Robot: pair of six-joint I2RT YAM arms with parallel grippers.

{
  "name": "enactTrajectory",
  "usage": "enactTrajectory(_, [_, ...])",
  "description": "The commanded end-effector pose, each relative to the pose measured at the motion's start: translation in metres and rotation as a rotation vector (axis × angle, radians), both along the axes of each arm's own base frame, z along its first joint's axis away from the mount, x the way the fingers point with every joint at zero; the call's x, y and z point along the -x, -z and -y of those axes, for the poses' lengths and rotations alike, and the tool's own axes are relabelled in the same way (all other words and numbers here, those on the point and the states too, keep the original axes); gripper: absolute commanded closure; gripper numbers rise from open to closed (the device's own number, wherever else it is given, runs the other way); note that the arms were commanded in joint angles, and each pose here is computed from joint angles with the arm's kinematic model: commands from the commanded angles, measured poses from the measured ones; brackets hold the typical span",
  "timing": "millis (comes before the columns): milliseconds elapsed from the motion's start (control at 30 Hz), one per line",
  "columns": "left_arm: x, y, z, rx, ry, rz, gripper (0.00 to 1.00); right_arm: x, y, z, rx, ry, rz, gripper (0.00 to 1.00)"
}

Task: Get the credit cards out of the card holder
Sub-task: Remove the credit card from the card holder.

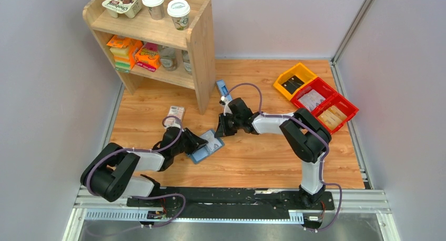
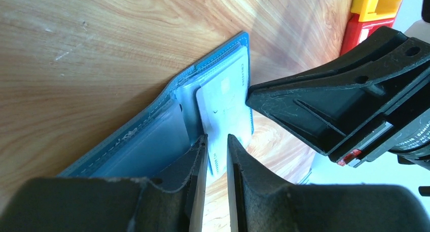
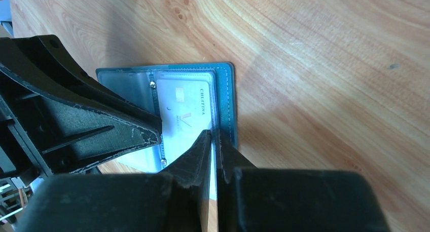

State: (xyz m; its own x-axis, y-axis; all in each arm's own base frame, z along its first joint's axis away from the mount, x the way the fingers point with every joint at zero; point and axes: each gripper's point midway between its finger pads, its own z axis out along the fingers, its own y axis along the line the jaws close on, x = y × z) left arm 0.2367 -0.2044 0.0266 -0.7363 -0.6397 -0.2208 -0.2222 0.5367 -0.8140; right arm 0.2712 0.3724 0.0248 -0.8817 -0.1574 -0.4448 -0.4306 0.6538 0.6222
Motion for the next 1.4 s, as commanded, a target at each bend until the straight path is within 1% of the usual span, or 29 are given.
enactTrajectory(0, [-0.019,-0.041,0.024,0.125,0.044,0.136,0.75,0.049,0.058,0.021,0.147,-0.049,-0.166,0.93])
enactTrajectory(33, [-0.02,-0.043,0.025,0.135,0.043,0.142,0.77,0.049,0.059,0.021,0.148,-0.049,-0.167,0.93])
enactTrajectory(100, [-0.02,-0.045,0.024,0.138,0.041,0.154,0.84,0.049,0.061,0.023,0.157,-0.043,-0.168,0.93])
enactTrajectory(133, [-0.019,-0.043,0.023,0.136,0.034,0.152,0.94,0.049,0.063,0.024,0.166,-0.039,-0.173,0.93])
enactTrajectory(167, [-0.019,-0.045,0.021,0.135,0.026,0.156,0.98,0.049,0.066,0.026,0.175,-0.032,-0.176,0.93])
enactTrajectory(200, [-0.018,-0.042,0.019,0.129,0.016,0.15,1.0,0.049,0.067,0.027,0.181,-0.029,-0.177,0.94])
enactTrajectory(300, [-0.012,-0.037,0.012,0.097,0.001,0.122,1.0,0.048,0.07,0.031,0.194,-0.014,-0.175,0.94])
enactTrajectory(333, [-0.008,-0.027,0.008,0.068,-0.006,0.082,1.0,0.047,0.071,0.032,0.198,-0.007,-0.176,0.94])
enactTrajectory(367, [-0.008,-0.031,0.007,0.061,-0.004,0.092,1.0,0.046,0.071,0.033,0.199,-0.001,-0.178,0.94])
enactTrajectory(400, [-0.003,-0.024,0.002,0.029,-0.008,0.057,1.0,0.045,0.072,0.034,0.203,0.007,-0.18,0.94])
enactTrajectory(433, [-0.003,-0.024,0.002,0.018,-0.009,0.05,1.0,0.043,0.071,0.035,0.203,0.016,-0.181,0.95])
enactTrajectory(533, [0.01,-0.007,-0.011,-0.074,-0.019,-0.051,1.0,0.041,0.073,0.038,0.214,0.034,-0.181,0.95])
enactTrajectory(667, [0.019,-0.001,-0.019,-0.125,-0.027,-0.114,1.0,0.036,0.071,0.041,0.215,0.053,-0.174,0.95])
enactTrajectory(833, [0.018,-0.006,-0.021,-0.157,-0.018,-0.123,1.0,0.03,0.063,0.042,0.207,0.069,-0.157,0.95])
enactTrajectory(933, [0.016,-0.005,-0.021,-0.185,0.008,-0.124,1.0,0.026,0.051,0.04,0.19,0.065,-0.128,0.91])
enactTrajectory(1000, [0.012,-0.008,-0.017,-0.195,0.031,-0.122,0.97,0.022,0.038,0.037,0.172,0.061,-0.099,0.88])
enactTrajectory(1067, [0.011,-0.005,-0.015,-0.211,0.053,-0.129,0.97,0.018,0.026,0.034,0.156,0.055,-0.076,0.86])
enactTrajectory(1100, [0.016,0.003,-0.017,-0.23,0.064,-0.169,0.98,0.016,0.02,0.031,0.146,0.05,-0.064,0.85])
enactTrajectory(1133, [0.015,0.003,-0.016,-0.235,0.072,-0.167,0.98,0.015,0.014,0.029,0.137,0.045,-0.054,0.84])
enactTrajectory(1233, [0.015,0.013,-0.018,-0.269,0.091,-0.197,1.0,0.01,0.001,0.024,0.118,0.034,-0.026,0.83])
enactTrajectory(1367, [0.004,0.017,-0.017,-0.33,0.153,-0.162,1.0,0.007,-0.007,0.023,0.115,0.026,-0.01,0.82])
